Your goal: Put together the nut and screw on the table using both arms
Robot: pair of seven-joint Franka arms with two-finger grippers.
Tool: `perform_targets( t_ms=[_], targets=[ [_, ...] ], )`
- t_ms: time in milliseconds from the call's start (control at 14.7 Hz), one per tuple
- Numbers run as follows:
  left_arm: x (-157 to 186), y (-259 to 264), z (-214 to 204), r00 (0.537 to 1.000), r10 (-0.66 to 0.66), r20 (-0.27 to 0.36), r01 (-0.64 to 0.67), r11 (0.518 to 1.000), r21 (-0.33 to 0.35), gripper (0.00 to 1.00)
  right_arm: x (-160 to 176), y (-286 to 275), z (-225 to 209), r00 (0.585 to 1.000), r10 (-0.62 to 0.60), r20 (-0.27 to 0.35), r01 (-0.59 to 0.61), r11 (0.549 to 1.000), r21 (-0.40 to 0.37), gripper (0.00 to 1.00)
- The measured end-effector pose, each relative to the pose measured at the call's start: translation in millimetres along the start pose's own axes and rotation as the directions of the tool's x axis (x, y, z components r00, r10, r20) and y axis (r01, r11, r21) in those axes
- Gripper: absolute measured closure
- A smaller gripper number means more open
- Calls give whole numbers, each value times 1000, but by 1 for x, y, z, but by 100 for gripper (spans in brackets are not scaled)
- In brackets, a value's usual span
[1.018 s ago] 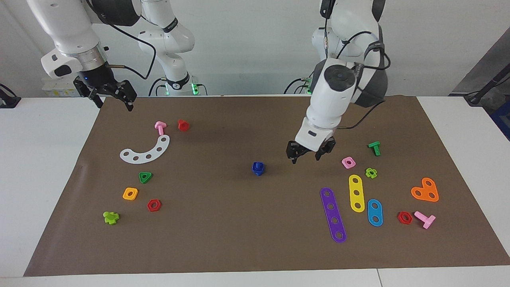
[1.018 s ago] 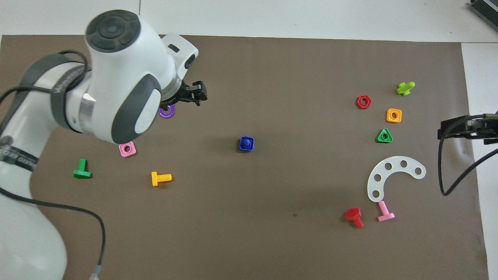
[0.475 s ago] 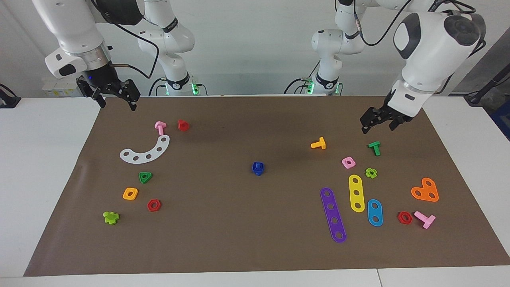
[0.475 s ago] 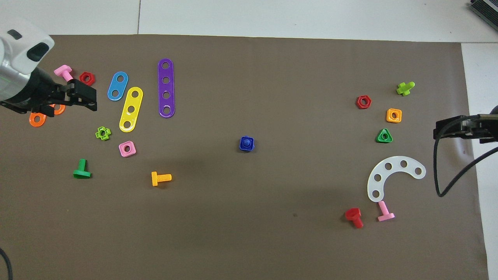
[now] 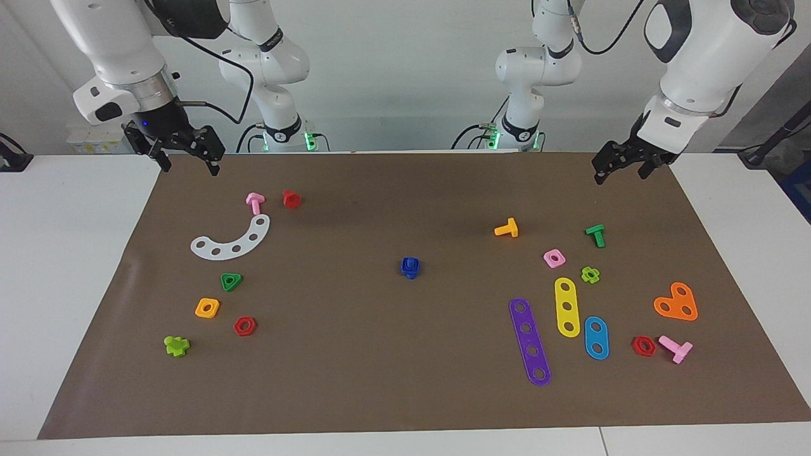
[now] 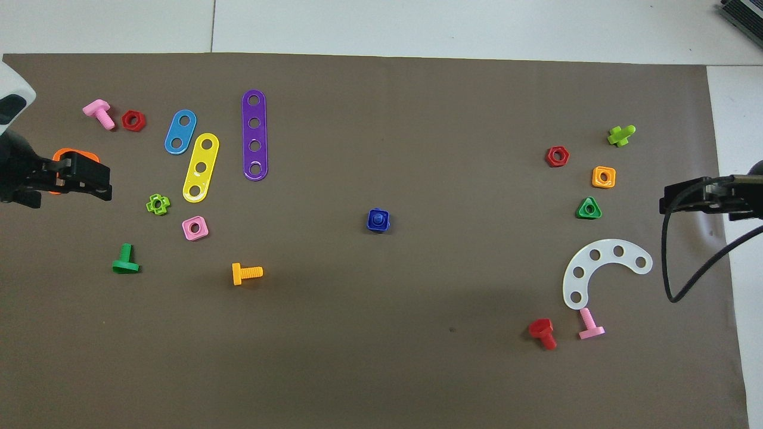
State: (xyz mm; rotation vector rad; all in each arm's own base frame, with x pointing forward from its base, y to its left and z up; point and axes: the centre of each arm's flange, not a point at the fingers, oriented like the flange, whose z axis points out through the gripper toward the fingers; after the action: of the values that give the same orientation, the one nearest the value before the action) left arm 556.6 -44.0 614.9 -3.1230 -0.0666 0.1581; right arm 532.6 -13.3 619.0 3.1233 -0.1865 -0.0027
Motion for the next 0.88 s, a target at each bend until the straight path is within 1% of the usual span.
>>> perform_targets(
  t_ms=[204, 339, 611, 746, 882],
  targets=[
    [-18, -5, 4, 1000, 4, 17, -4, 1000, 5, 0, -1, 0, 0, 1000, 0, 5, 0, 1000, 0, 0],
    [-27, -7, 2, 1000, 14, 7, -14, 1000, 4, 0, -1, 0, 0, 1000, 0, 5, 0, 1000, 0, 0],
    [-19, -9, -7, 994, 70, -83, -70, 998, -1, 0, -1, 0, 0, 1000, 0, 5, 0, 1000, 0, 0],
    [-16, -17, -9, 990, 95, -108, -96, 995, 1, 0, -1, 0, 1, 1000, 0, 7, 0, 1000, -1, 0],
    [-14, -21, -10, 988, 102, -118, -102, 995, 2, 0, -1, 0, 1, 1000, 0, 8, 0, 1000, -1, 0]
  ],
)
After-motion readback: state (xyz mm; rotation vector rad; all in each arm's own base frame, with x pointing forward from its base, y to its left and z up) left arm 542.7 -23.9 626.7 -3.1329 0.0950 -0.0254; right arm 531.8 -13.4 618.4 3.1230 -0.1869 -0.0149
